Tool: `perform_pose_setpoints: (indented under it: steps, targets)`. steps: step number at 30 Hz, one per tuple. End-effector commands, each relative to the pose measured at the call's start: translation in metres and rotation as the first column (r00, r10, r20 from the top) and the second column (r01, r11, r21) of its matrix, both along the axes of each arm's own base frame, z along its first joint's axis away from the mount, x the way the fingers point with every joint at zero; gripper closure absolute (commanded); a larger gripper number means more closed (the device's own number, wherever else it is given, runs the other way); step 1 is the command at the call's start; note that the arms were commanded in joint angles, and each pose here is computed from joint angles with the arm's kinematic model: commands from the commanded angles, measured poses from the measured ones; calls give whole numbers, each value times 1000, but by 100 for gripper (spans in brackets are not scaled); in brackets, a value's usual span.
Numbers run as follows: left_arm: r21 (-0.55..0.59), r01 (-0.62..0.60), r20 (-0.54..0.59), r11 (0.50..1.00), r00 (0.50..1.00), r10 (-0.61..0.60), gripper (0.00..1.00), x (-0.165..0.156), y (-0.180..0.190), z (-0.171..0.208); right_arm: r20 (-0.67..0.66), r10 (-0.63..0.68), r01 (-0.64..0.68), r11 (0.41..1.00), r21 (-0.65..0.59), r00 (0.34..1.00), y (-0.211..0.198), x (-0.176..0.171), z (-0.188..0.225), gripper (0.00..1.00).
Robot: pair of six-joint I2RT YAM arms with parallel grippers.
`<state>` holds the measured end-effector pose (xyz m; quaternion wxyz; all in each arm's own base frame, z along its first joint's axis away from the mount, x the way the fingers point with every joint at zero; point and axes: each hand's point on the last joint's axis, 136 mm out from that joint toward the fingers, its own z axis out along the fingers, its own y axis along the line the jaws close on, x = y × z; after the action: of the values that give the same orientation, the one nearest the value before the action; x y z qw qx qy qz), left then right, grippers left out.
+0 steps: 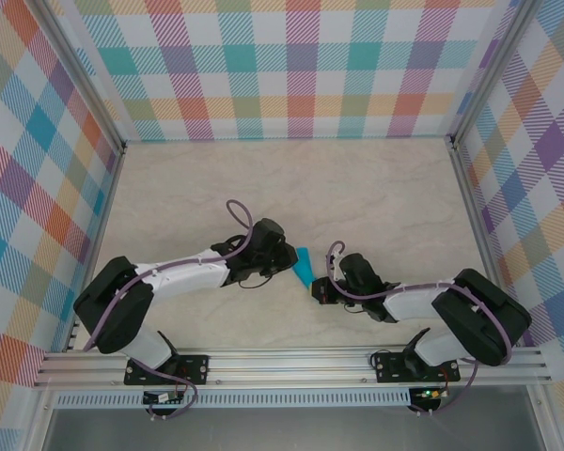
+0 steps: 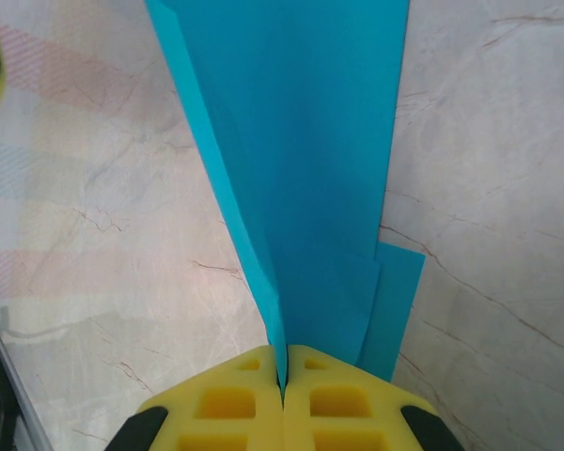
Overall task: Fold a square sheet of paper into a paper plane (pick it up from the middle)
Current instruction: Fold the wing for the fifth time at the center of the table.
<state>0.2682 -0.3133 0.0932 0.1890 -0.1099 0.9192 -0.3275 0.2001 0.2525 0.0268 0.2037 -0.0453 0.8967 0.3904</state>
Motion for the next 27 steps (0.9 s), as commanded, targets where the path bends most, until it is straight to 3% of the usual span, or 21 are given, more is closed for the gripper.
perform_pose_setpoints:
  steps: [1, 12, 27]
  targets:
    - [-66, 72, 17, 995, 997, -71, 81, -5, -22, 0, -51, -20, 21, 1000, 18, 999, -4, -5, 0, 98]
    - [-78, 122, -19, 989, 992, -124, 82, -3, -47, -26, -83, -27, 24, 999, -34, 996, -10, -9, -14, 97]
    - [-19, 133, -26, 991, 991, -134, 81, 2, -48, -39, -115, -13, 3, 996, -85, 993, -14, -14, -24, 96]
